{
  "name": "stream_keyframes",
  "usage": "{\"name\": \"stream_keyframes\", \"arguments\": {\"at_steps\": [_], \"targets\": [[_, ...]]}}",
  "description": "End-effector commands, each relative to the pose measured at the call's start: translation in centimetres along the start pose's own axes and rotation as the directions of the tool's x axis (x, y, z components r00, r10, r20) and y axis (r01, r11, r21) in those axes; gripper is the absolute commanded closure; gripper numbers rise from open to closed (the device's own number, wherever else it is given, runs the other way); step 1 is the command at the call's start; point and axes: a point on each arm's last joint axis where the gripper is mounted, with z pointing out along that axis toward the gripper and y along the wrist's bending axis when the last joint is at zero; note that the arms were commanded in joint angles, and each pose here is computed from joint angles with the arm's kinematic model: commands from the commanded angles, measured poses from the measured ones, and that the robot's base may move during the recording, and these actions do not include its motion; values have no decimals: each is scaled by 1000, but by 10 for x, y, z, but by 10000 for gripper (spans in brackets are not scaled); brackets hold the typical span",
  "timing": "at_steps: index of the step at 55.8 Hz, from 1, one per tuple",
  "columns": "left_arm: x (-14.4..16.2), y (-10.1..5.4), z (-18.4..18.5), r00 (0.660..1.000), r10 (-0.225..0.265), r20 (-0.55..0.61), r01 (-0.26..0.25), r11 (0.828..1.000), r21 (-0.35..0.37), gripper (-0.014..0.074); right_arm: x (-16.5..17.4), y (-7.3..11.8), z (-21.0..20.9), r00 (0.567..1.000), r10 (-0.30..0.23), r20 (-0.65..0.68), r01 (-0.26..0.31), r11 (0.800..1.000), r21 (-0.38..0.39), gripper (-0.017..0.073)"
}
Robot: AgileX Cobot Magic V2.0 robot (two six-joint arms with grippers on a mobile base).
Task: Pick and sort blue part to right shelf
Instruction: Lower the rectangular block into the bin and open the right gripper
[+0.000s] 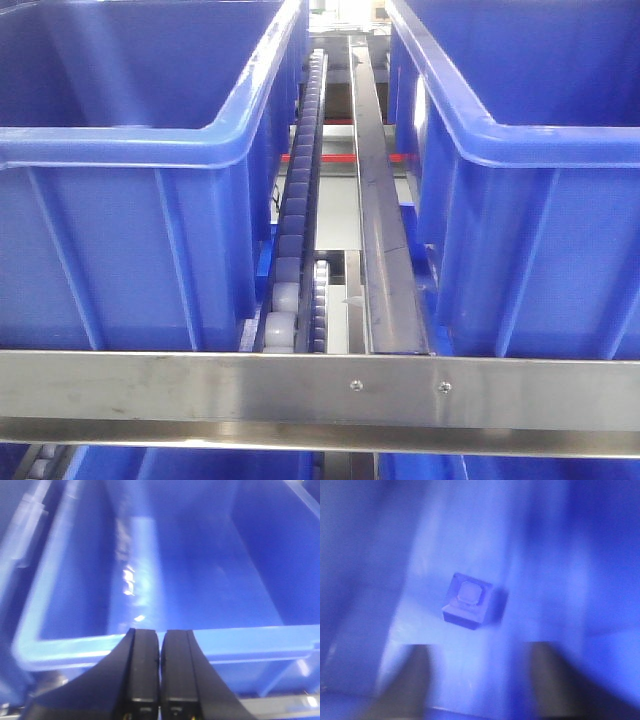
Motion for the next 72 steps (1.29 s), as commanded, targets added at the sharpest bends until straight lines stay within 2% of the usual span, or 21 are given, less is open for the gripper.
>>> {"name": "stream_keyframes", "arguments": {"at_steps": [1,4,15,22,28,39,46,72], "targets": [[-12,0,-7,992,-10,127,10,1000,0,470,-3,-4,-25,985,-21,169,20,1000,6,428],[-11,0,-8,991,-10,131,10,1000,0,470,4,-5,-35,980,-17,200,16,1000,7,511],[-10,0,-9,991,-10,131,10,1000,0,470,36,-8,-70,941,-4,338,3,1000,4,508],[-10,0,-9,991,-10,133,10,1000,0,470,60,-9,-89,892,5,452,-5,1000,-2,508],[-10,0,-9,991,-10,133,10,1000,0,470,80,-10,-104,831,14,556,-12,1000,-8,508],[-9,0,-9,992,-10,128,10,1000,0,470,112,-11,-116,759,26,651,-26,1000,-9,508],[-9,0,-8,992,-10,125,10,1000,0,470,113,-11,-110,785,24,619,-26,1000,-6,508],[-9,0,-8,992,-10,125,10,1000,0,470,113,-11,-110,787,24,616,-26,1000,-6,508]]}}
